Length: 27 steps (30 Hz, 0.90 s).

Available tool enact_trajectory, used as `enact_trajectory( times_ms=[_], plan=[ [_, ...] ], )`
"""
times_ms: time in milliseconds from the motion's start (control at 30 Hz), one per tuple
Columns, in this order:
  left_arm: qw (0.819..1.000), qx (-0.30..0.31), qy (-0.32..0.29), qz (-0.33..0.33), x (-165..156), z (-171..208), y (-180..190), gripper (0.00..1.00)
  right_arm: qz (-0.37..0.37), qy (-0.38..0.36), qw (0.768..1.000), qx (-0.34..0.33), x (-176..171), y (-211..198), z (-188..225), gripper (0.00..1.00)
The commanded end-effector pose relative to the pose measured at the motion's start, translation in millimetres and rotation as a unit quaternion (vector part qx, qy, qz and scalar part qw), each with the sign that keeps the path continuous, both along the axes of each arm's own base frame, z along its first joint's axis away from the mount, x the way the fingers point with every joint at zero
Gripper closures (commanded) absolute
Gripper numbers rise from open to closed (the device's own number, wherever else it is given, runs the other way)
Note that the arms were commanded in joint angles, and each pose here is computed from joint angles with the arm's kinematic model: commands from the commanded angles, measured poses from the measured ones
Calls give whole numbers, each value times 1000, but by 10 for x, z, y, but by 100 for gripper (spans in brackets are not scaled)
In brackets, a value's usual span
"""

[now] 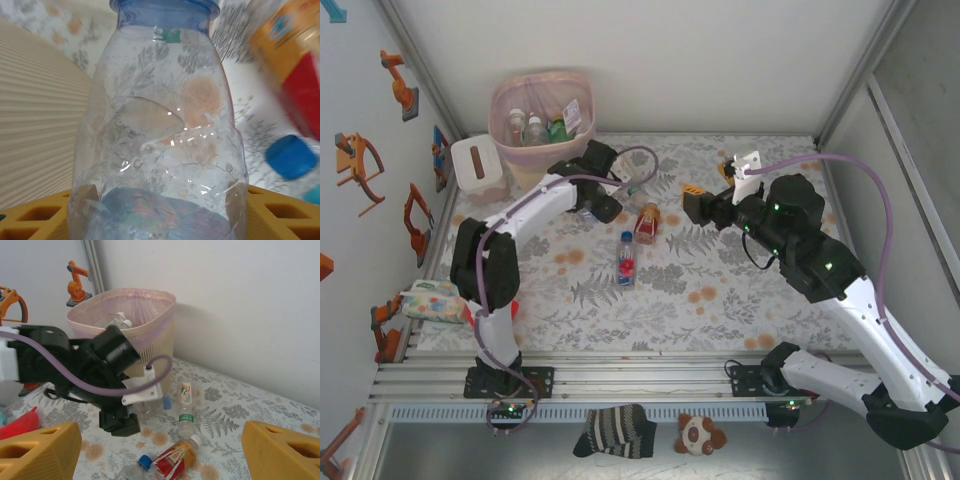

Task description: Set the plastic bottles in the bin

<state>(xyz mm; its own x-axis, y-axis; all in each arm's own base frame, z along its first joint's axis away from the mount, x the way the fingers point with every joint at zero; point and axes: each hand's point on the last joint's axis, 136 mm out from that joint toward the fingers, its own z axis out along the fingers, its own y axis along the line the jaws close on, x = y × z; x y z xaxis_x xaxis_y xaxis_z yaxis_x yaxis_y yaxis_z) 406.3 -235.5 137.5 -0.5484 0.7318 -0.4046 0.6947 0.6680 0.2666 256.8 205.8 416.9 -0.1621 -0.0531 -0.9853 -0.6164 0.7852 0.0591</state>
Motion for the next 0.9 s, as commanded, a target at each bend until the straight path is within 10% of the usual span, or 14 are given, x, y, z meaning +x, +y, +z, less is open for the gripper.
enact_trajectory(
  times_ms=[0, 867],
  plan=[
    [997, -75, -14, 0, -87, 469, -130, 34, -12, -12, 1000, 10, -22, -78, 109, 18],
    [948, -221, -216, 80, 63, 2596, 324, 36, -3, -10, 1000, 20, -5, -20, 136, 18]
  ],
)
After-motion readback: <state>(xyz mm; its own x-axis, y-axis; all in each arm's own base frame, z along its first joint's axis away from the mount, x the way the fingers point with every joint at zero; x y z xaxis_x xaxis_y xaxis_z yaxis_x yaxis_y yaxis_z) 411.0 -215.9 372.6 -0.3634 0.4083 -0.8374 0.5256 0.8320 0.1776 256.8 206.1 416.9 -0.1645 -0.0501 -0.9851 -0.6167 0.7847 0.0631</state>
